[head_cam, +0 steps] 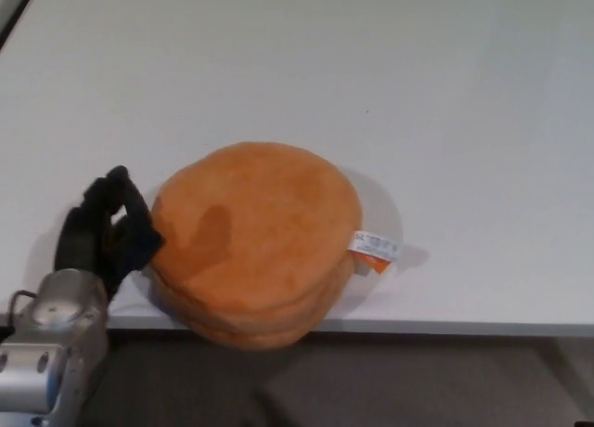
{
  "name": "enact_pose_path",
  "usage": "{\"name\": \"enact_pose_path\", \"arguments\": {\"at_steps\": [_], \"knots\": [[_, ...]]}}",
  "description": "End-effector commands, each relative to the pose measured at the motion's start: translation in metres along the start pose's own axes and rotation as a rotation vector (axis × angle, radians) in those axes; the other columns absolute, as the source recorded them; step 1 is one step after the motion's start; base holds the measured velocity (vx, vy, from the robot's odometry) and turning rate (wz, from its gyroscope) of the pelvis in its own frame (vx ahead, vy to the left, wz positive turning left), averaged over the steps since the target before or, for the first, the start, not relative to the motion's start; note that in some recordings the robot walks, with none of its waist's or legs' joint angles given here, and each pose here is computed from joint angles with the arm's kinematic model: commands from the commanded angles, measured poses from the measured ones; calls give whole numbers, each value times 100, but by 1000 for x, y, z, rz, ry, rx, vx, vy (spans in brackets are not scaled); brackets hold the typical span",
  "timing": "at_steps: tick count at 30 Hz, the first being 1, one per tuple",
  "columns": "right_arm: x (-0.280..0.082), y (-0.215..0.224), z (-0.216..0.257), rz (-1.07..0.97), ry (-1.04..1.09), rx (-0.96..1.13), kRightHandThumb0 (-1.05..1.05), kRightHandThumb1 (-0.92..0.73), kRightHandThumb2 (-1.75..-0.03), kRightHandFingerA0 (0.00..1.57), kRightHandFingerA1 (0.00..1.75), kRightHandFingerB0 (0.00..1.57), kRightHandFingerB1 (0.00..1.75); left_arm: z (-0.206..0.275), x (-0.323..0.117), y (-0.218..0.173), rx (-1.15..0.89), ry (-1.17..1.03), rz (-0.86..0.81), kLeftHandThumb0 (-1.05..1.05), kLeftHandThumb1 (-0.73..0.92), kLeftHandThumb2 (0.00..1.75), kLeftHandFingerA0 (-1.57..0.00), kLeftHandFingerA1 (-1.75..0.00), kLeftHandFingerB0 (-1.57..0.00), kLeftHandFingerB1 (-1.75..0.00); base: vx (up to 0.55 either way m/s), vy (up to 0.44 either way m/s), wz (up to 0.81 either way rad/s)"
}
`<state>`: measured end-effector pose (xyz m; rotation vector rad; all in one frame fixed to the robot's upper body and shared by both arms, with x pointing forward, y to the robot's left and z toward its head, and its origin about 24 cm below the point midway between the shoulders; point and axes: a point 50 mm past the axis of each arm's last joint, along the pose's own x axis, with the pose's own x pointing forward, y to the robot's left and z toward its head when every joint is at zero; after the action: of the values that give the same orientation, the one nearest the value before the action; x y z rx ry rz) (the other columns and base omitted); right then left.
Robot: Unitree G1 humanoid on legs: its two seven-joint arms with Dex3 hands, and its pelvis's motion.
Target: A soft plate is kept in the center of the table close to the robot and the robot uses its left hand to pick up the plate, turns it upside down and places it back on the table
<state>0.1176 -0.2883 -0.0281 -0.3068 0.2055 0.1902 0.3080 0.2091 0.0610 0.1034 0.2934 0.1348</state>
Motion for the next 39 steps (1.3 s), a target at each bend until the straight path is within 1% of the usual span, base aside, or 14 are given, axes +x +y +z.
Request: {"name": "enact_pose_path", "arguments": {"at_steps": [1,8,12,13,14,15,19,20,25,32,34,35,36,39], "knots": [[-3,-5,2,7,-16,-27,-69,-69,-105,54,60,34,50,6,-3,19,302,-66,127,-86,89,67,-9,-28,-9,-23,0,0,0],[-3,-5,1,13,-19,-8,-70,-70,-105,57,61,34,50,9,-5,16,379,-102,136,-99,75,113,0,-40,-17,-27,0,0,0],[-1,-5,2,24,-22,0,-69,-70,-105,56,61,33,50,9,-5,15,407,-115,142,-94,89,68,-14,-32,-12,-23,0,0,0],[-1,-5,2,20,-16,-18,-68,-70,-105,57,61,34,51,9,-6,15,393,-114,138,-92,71,113,-3,-42,-14,-28,0,0,0],[-1,-5,2,23,-15,-21,-68,-87,-66,64,47,40,35,9,-6,15,393,-117,137,-88,68,110,-3,-42,-11,-27,0,0,0],[-1,-5,3,23,-18,-22,-68,-70,-105,57,61,34,51,8,-7,15,398,-125,138,-96,74,115,-2,-42,-16,-25,0,0,0],[1,-7,4,20,-32,-14,-69,-71,-105,58,61,34,50,2,-20,15,401,-188,134,-82,69,110,-3,-44,-7,-28,0,0,0],[1,-7,3,19,-32,-15,-69,-71,-105,58,61,34,50,0,-25,15,398,-213,122,-89,92,69,-10,-32,-9,-24,0,0,0],[-1,-7,3,8,-29,0,-68,-70,-105,59,62,35,51,-12,-49,17,448,-294,63,-97,80,119,-2,-41,-15,-20,0,0,0],[-4,-6,0,9,-9,-8,-68,-70,-105,56,61,34,50,-29,-89,21,379,-371,-41,-91,92,73,-11,-32,-7,-22,0,0,0],[-6,-6,0,8,-8,-12,-69,-87,-66,63,47,41,34,-33,-97,21,352,-371,-66,-85,71,115,-2,-43,-4,-26,0,0,0],[-5,-7,0,7,-12,-7,-68,-70,-105,55,60,34,50,-36,-106,21,334,-383,-89,-97,92,72,-12,-35,-11,-23,0,0,0],[-6,-7,0,5,-13,-11,-68,-70,-105,55,60,34,50,-40,-113,22,322,-391,-104,-88,70,115,-4,-46,-2,-28,0,0,0],[-6,-8,-1,0,-8,-12,-69,-71,-105,56,60,34,50,-45,-125,23,304,-395,-121,-90,72,115,-5,-47,0,-26,0,0,0]]}}
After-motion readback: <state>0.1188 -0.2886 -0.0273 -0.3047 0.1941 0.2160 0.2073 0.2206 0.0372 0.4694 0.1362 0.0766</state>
